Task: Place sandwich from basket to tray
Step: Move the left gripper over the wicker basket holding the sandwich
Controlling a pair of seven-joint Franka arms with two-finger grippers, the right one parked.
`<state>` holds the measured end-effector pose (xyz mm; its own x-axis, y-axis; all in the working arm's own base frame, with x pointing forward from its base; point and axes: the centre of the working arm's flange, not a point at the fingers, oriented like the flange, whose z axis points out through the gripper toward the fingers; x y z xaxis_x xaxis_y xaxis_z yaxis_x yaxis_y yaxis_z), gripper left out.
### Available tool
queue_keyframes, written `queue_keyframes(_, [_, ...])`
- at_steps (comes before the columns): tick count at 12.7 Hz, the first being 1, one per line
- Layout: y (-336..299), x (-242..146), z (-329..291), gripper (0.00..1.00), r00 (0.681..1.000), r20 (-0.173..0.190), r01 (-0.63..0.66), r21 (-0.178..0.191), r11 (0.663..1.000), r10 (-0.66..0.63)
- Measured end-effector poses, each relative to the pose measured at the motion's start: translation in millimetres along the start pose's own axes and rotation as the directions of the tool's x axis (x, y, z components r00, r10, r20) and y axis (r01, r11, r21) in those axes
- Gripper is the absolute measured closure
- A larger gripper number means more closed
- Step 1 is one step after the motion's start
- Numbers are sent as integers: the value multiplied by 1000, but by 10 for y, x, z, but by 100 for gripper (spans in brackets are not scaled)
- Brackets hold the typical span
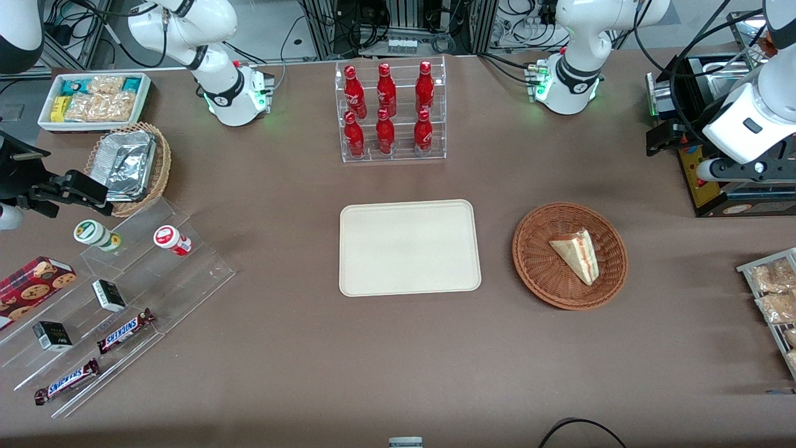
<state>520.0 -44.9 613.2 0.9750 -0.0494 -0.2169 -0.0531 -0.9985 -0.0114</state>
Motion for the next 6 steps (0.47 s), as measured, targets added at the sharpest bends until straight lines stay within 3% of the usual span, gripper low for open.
queue_keyframes(2, [1,6,9,0,1000,1,-1,0,1000,1])
queue_keyframes(6, [7,128,332,0,999,47,-2,0,1000,2])
